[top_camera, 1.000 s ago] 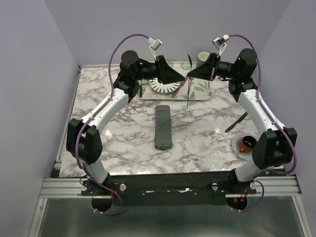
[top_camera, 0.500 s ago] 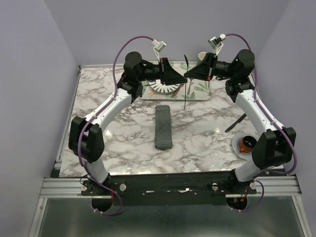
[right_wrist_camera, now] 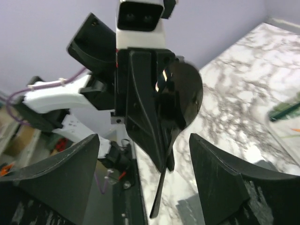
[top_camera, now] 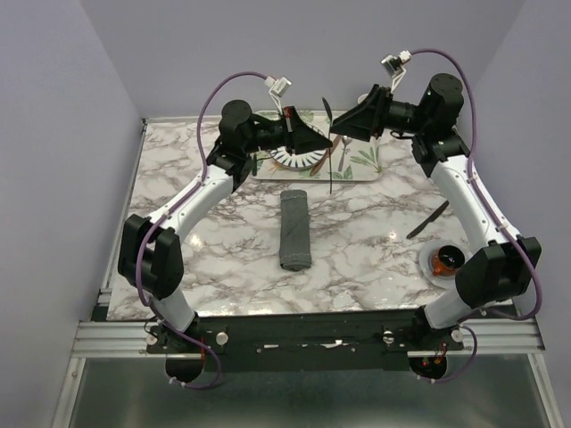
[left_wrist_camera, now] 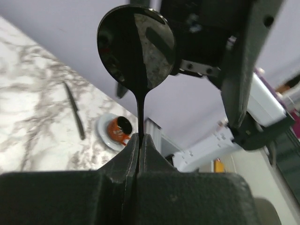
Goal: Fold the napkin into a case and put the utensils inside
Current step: Pass from the right arm to the left, then pass from the left arm to the right
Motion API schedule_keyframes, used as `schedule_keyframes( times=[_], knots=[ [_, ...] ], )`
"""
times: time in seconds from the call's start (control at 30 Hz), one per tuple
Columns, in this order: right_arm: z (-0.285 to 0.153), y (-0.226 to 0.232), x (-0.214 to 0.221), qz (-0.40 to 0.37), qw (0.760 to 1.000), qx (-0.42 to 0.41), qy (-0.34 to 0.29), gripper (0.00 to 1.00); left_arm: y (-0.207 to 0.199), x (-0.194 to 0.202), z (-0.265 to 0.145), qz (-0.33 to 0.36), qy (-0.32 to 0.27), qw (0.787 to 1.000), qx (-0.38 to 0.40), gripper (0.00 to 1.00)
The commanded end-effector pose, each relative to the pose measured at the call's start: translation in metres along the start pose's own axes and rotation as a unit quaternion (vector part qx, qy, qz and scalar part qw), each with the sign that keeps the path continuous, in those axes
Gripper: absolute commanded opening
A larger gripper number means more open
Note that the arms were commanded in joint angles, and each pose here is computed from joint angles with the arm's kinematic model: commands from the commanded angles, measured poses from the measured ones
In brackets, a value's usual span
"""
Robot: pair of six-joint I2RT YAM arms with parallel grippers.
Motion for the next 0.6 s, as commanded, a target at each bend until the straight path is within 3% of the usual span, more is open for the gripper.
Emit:
schedule_keyframes(
  times=[0.0, 0.23, 0.57],
  knots=[
    [-0.015, -0.015, 0.023, -0.037, 0.994, 0.098, 0.031, 0.86, 0.011, -0.020, -0.021, 0.014, -0.091, 0.987, -0.129, 0.00],
    [-0.022, -0.022, 0.069, -0.108, 0.974, 0.171, 0.103, 0.78, 0.025, -0.024, -0.026, 0.016, -0.119, 0.956, -0.269, 0.00],
    [0.003, -0.040, 0.091, -0.147, 0.951, 0.223, 0.153, 0.66, 0.026, -0.012, -0.018, 0.005, -0.121, 0.940, -0.320, 0.00]
  ],
)
Point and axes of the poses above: each gripper's point midway between its finger pads, its own z axis out along the fingers, its own y axis along the line the jaws close on, x = y × z, the point moved 6 cm from there along -z, back along the fingers, and after that the axes turned 3 degrees about -z, right-handed, at the moved point
